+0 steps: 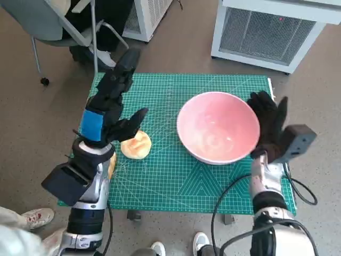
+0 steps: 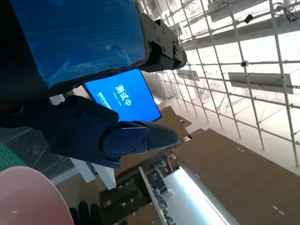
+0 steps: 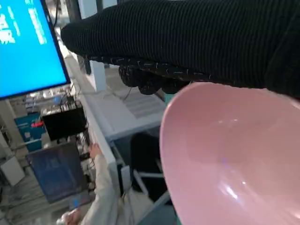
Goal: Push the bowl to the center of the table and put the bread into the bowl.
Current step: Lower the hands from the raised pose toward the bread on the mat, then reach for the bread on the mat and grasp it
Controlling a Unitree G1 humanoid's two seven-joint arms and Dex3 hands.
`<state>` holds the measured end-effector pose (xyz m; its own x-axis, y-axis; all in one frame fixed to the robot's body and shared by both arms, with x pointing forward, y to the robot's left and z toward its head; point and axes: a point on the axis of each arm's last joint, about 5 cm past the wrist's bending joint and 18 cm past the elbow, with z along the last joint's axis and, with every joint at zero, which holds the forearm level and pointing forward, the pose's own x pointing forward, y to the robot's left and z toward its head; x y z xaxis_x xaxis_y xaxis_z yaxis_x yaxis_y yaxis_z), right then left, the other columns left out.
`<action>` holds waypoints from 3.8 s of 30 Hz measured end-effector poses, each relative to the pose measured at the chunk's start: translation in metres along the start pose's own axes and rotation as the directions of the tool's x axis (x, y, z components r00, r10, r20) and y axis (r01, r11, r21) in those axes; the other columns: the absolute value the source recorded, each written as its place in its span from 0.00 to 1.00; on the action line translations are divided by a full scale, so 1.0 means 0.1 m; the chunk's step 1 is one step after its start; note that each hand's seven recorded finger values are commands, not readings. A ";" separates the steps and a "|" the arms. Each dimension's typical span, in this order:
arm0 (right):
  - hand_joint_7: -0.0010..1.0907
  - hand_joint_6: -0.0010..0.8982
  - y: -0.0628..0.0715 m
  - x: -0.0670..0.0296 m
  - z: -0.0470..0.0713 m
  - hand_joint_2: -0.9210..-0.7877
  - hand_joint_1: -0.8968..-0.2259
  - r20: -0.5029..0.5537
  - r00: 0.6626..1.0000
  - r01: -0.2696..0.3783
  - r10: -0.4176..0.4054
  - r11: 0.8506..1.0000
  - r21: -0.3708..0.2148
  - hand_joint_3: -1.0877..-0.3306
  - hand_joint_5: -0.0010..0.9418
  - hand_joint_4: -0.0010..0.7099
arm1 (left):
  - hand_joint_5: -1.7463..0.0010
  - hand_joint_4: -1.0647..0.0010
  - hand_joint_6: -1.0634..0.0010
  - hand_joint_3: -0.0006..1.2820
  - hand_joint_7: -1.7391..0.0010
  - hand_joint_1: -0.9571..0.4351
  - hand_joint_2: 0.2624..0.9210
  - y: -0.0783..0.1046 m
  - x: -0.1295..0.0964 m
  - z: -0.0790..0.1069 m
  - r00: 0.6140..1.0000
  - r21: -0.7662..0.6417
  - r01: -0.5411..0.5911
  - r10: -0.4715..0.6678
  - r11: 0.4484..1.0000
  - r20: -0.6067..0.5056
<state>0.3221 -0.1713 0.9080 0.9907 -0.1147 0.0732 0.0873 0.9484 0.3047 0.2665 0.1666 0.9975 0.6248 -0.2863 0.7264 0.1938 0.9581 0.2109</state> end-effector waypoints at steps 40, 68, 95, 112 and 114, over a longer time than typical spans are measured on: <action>0.69 0.02 0.36 0.237 0.59 0.00 0.47 0.402 0.885 -0.190 0.236 0.970 -0.151 0.36 0.01 0.39 | 1.00 0.77 0.62 0.27 0.99 0.27 1.00 0.90 -0.53 0.44 0.950 0.373 0.263 -0.171 0.890 -0.262; 0.72 0.00 0.38 0.017 1.11 0.00 0.50 0.688 0.452 -0.309 0.568 0.823 -0.477 0.30 0.02 0.41 | 0.99 0.72 0.56 0.00 0.98 0.47 0.87 1.26 -0.53 0.87 0.634 0.505 0.773 -0.463 0.383 -0.619; 0.73 0.00 0.36 0.002 1.08 0.00 0.47 0.658 0.467 -0.349 0.590 0.807 -0.476 0.32 0.03 0.39 | 1.00 0.74 0.61 0.01 1.00 0.54 0.83 1.22 -0.30 0.33 0.293 0.478 0.866 -0.627 -0.146 -0.722; 0.70 0.00 0.32 -0.061 1.13 0.00 0.48 0.660 0.461 -0.333 0.592 0.806 -0.490 0.28 0.04 0.36 | 0.98 0.66 0.55 0.03 0.98 0.71 0.98 1.15 -0.44 0.03 0.126 0.346 0.906 -0.624 -0.245 -0.771; 0.70 0.00 0.32 -0.064 1.13 0.00 0.48 0.661 0.463 -0.332 0.590 0.807 -0.488 0.28 0.04 0.35 | 0.98 0.65 0.55 0.03 0.98 0.71 0.99 1.15 -0.46 0.01 0.112 0.330 0.910 -0.619 -0.251 -0.777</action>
<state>0.3067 -0.1739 1.0248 0.4409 0.3116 0.8417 -0.2075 0.9478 -0.2421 0.2592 0.2897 0.9895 0.5380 -0.6321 -0.5577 0.2700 -0.4976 0.8243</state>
